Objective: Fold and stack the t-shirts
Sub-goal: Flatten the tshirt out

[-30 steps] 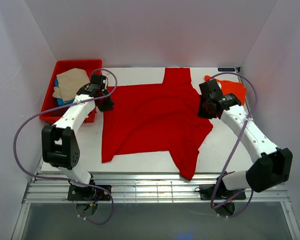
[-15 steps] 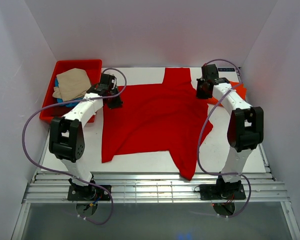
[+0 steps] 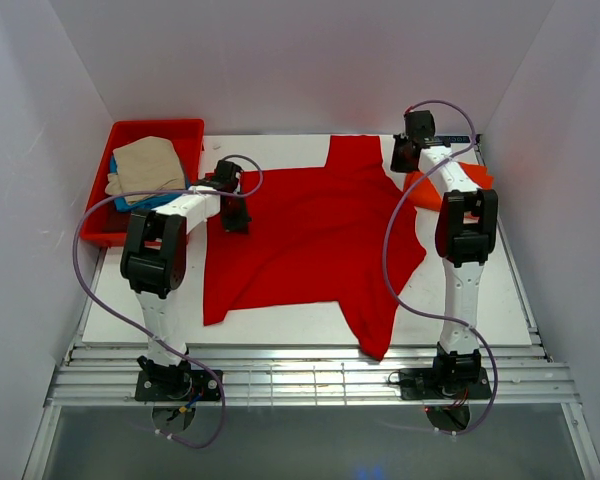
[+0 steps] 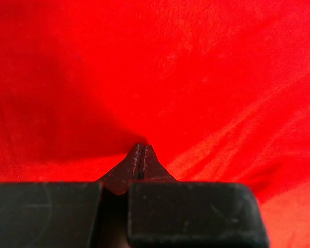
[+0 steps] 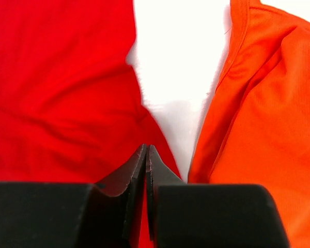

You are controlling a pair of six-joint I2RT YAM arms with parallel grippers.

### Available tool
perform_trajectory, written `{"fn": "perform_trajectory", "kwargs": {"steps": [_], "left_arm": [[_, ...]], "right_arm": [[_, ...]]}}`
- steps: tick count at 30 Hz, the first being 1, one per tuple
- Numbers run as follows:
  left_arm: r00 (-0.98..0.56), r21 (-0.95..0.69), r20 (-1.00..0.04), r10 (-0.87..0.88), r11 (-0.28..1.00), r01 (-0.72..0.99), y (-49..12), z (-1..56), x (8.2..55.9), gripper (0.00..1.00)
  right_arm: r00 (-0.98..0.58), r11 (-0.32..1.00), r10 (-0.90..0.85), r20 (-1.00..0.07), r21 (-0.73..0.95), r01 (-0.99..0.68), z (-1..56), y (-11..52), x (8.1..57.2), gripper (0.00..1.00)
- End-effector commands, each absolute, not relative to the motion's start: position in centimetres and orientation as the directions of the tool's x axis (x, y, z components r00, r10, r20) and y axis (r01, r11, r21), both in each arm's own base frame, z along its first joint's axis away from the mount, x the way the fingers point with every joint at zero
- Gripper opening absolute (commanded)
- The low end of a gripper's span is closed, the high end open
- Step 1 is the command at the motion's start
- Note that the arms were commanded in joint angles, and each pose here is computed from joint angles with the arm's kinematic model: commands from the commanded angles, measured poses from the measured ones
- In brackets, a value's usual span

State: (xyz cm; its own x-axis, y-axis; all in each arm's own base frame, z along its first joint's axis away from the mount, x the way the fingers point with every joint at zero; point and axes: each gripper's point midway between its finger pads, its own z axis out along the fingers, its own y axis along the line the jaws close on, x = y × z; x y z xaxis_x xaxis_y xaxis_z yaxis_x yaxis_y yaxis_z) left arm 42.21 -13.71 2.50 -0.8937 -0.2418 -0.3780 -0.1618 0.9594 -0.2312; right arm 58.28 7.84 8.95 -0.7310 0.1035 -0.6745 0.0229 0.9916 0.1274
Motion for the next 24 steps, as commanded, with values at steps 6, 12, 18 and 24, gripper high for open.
{"fn": "perform_trajectory", "kwargs": {"steps": [6, 12, 18, 24], "left_arm": [[-0.895, -0.226, -0.385, -0.225, 0.963, -0.145, -13.9, 4.2, 41.8, 0.0], [-0.892, -0.244, -0.391, -0.226, 0.96, -0.136, -14.2, 5.0, 41.8, 0.0], [-0.892, -0.238, -0.393, -0.222, 0.962, -0.134, -14.0, 5.3, 41.5, 0.0], [-0.881, -0.232, -0.421, -0.215, 0.965, -0.124, -13.6, 6.4, 41.6, 0.0]], "right_arm": [[-0.779, 0.991, 0.112, -0.617, 0.125, 0.044, 5.9, 6.1, 58.4, 0.08], [-0.815, 0.994, 0.104, -0.57, 0.08, 0.07, 3.9, 5.0, 56.5, 0.08], [-0.853, 0.994, 0.098, -0.513, 0.014, 0.106, 2.7, 3.5, 53.9, 0.08], [-0.863, 0.99, 0.073, -0.5, -0.067, 0.122, 3.4, 1.8, 52.2, 0.08]]}}
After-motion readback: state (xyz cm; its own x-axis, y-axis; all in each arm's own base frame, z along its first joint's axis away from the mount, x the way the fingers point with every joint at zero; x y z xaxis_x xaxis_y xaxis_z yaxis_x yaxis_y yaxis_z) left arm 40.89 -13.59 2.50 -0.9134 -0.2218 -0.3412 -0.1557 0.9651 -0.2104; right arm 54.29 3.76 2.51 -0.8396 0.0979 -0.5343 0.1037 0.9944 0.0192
